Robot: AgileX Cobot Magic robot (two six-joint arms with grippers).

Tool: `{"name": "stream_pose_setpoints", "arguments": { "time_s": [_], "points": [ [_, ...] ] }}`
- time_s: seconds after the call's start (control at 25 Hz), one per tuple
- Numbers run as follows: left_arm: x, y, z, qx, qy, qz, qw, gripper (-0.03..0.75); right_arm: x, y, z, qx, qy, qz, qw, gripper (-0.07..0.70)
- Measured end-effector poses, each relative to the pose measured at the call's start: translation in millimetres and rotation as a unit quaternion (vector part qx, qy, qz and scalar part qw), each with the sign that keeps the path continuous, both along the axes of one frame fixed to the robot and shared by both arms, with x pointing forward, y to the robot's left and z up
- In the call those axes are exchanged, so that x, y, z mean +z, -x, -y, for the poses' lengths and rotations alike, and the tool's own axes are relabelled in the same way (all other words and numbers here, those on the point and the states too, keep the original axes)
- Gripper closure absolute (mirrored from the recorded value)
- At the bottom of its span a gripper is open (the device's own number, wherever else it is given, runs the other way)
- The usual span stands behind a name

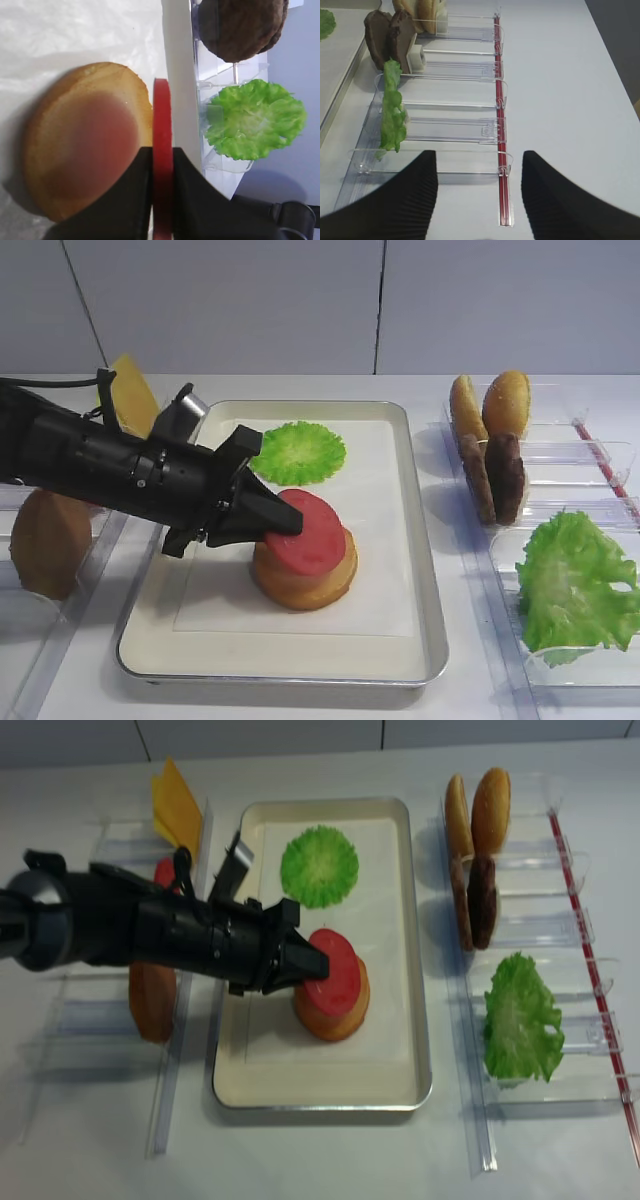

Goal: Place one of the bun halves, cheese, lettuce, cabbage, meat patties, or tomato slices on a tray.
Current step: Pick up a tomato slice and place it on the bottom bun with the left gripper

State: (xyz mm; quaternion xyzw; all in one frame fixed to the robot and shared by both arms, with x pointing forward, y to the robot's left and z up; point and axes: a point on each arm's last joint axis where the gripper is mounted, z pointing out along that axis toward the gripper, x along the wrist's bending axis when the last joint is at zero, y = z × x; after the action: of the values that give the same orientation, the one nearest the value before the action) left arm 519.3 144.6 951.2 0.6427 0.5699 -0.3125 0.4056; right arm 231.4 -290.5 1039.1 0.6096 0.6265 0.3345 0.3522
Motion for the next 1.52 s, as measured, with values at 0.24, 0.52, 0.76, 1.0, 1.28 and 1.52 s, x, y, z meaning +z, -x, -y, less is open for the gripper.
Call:
{"name": "stream_pose_setpoints", "arguments": {
  "time_s": [0.24, 0.52, 0.76, 1.0, 1.28, 1.52],
  "points": [
    [-10.9, -1.4, 1.6, 0.0, 0.002, -0.02, 0.9998, 0.667, 0.0, 0.0, 0.0, 0.0, 0.0, 0.0, 1.0, 0.239],
    [-12.5, -2.1, 1.8, 0.003, -0.002, -0.02, 0.9998, 0.667, 0.1, -0.1, 0.0, 0.0, 0.0, 0.001, 1.0, 0.239],
    [-13.4, -3.6, 1.3, 0.02, -0.006, -0.033, 0.9992, 0.655, 0.1, -0.1, 0.0, 0.0, 0.0, 0.001, 1.0, 0.239],
    [-14.0, -4.7, 0.9, 0.032, -0.009, -0.043, 0.9985, 0.536, 0.1, -0.1, 0.0, 0.0, 0.0, 0.001, 1.0, 0.239],
    [-14.5, -2.8, 0.7, 0.035, -0.011, -0.069, 0.9969, 0.479, 0.1, -0.1, 0.0, 0.0, 0.0, 0.001, 1.0, 0.239],
    [-14.1, -0.6, 1.0, 0.032, -0.009, -0.089, 0.9955, 0.477, 0.1, -0.1, 0.0, 0.0, 0.0, 0.001, 1.0, 0.239]
  ]
}}
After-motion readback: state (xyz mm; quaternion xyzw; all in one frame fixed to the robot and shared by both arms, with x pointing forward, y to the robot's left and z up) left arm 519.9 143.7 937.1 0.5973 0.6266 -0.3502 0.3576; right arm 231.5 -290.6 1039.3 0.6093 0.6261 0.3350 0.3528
